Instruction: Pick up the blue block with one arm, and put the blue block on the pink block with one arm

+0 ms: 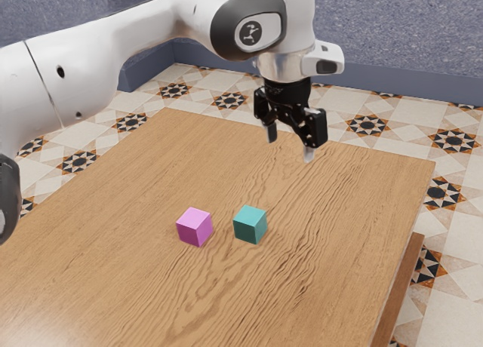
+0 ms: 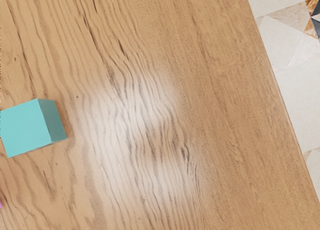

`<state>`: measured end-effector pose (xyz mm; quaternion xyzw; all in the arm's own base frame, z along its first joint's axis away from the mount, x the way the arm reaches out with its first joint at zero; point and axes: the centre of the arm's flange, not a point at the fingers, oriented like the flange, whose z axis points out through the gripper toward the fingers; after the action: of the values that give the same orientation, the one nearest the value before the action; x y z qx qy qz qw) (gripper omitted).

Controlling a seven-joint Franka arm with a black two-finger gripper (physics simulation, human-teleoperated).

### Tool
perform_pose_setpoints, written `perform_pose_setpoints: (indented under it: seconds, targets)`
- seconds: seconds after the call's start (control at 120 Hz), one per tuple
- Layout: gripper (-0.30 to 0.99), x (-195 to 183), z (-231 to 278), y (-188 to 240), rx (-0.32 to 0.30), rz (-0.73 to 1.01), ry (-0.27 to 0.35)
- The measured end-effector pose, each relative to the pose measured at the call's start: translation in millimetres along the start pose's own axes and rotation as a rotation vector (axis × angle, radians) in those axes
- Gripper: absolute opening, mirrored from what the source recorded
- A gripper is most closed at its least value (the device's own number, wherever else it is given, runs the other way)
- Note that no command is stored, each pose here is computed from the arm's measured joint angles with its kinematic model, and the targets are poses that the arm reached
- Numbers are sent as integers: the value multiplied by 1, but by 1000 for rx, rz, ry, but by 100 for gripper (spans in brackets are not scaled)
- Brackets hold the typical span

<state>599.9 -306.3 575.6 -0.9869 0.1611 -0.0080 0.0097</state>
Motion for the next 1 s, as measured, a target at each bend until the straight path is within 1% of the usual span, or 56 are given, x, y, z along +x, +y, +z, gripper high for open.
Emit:
perform_pose_setpoints:
  seconds: [0.075, 0.208, 0.283, 0.367, 0.433, 0.5, 0.642, 0.708, 0.783, 0.933, 1.0]
  targets:
    - [69, 5, 2, -6, 33, -15, 20]
    - [69, 11, 5, -51, 28, -97, 20]
    - [69, 4, 35, -67, 57, -130, -28]
    - [69, -15, 69, -92, 64, -187, -84]
    - [69, -28, 92, -97, 64, -202, -99]
    - [69, -34, 107, -98, 60, -214, -97]
    - [69, -38, 120, -109, 60, -254, -84]
    - [69, -36, 128, -109, 37, -274, -86]
    - [69, -32, 151, -111, 9, -281, -87]
    - [69, -21, 183, -115, -15, -258, -50]
    - [69, -21, 195, -127, -19, -253, -35]
